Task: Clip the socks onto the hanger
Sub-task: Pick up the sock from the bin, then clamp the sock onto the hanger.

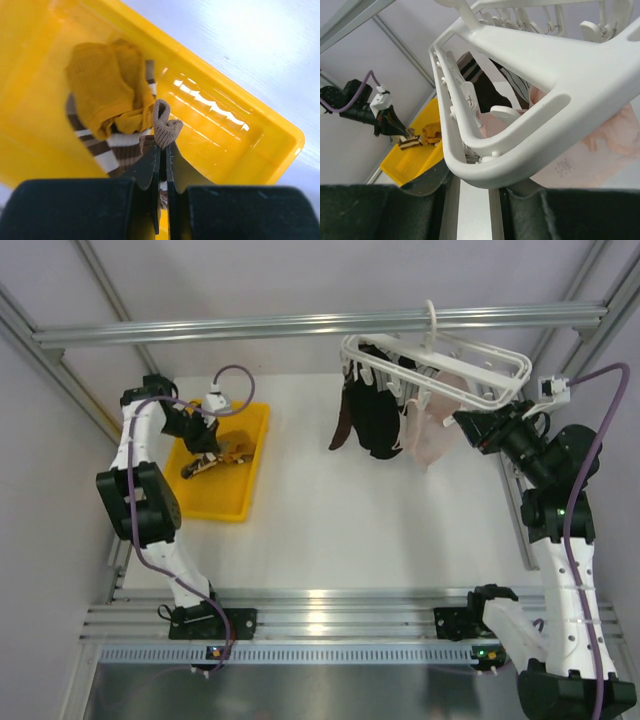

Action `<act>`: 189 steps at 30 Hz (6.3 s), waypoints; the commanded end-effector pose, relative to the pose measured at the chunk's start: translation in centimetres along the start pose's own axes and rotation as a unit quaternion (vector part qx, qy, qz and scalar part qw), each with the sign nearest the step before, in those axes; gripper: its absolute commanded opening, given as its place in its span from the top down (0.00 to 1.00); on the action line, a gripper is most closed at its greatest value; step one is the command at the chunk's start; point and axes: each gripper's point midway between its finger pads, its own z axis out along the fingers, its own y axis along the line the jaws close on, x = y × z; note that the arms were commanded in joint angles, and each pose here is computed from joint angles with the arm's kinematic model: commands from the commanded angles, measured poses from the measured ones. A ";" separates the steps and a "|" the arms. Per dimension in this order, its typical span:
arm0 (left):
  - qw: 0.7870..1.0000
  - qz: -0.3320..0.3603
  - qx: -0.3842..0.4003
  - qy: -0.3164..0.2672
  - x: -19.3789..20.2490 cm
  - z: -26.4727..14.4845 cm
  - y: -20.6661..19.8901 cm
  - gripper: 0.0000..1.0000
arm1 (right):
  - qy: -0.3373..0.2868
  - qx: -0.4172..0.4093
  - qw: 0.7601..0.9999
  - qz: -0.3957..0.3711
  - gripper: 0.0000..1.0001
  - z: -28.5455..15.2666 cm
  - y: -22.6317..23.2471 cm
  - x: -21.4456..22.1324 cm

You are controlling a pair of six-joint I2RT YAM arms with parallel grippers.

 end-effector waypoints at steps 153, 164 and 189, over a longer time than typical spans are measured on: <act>0.887 0.078 0.108 -0.442 -42.3 4.5 -31.7 1.00 | -0.023 -0.068 0.997 -0.015 1.00 -1.8 3.4 -0.8; 0.878 0.077 0.221 -0.417 -41.8 4.1 -33.9 1.00 | -0.021 -0.107 0.994 -0.029 1.00 -1.5 4.5 -1.0; 0.869 0.040 0.299 -0.393 -42.6 3.9 -33.7 1.00 | 0.001 -0.139 0.990 -0.038 1.00 -1.4 5.2 -0.4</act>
